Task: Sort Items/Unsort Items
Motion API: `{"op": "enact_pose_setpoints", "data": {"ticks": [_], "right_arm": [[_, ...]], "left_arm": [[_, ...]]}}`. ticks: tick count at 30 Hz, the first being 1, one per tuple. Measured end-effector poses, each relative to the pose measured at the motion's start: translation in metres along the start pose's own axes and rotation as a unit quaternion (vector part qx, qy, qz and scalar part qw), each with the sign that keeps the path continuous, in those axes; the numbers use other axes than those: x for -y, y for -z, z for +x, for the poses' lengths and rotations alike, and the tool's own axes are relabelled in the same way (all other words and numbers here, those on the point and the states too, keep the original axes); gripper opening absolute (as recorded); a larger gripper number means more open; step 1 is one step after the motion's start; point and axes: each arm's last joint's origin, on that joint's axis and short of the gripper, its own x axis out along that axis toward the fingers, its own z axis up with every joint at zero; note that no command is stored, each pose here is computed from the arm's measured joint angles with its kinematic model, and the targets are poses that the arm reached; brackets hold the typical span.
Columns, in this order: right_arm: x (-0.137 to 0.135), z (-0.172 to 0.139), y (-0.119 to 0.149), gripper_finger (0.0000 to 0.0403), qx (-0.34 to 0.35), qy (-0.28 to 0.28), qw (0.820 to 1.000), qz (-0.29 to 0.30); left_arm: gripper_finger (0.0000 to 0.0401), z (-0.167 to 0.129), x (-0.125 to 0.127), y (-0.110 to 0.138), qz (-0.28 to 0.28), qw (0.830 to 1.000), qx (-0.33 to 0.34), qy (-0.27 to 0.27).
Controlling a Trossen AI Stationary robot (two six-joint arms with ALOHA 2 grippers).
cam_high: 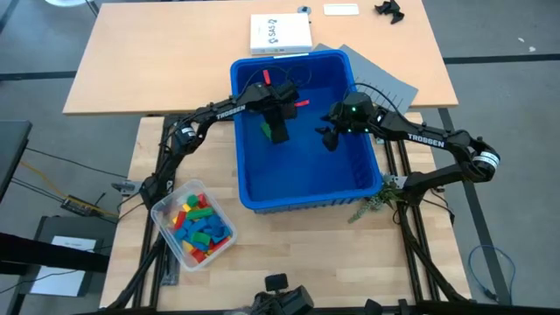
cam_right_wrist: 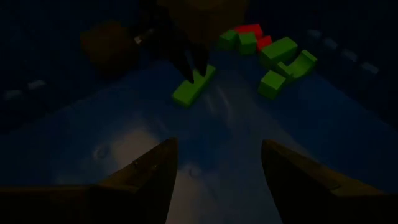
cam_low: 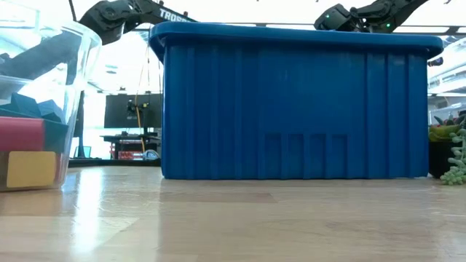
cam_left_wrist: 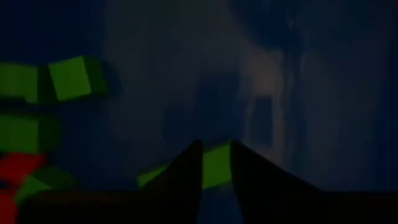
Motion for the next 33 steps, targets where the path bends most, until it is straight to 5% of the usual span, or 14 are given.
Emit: {"op": "enact_pose_setpoints", "data": {"ticks": [9, 19, 33], "right_arm": [[-0.002, 0.006, 0.019, 0.0229, -0.017, -0.007, 1.000, 0.002], [-0.002, 0.007, 0.020, 0.0229, -0.008, -0.007, 1.000, -0.003], [-0.003, 0.007, 0.017, 0.0229, 0.005, -0.017, 1.000, -0.007]], "left_arm": [[0.0196, 0.020, 0.008, 0.009, 0.283, 0.958, -0.043, 0.000], [0.0202, 0.056, 0.017, 0.032, 0.344, 0.932, -0.110, -0.008], [0.0202, 0.069, 0.016, 0.028, 0.342, 0.935, -0.076, -0.045]]}}
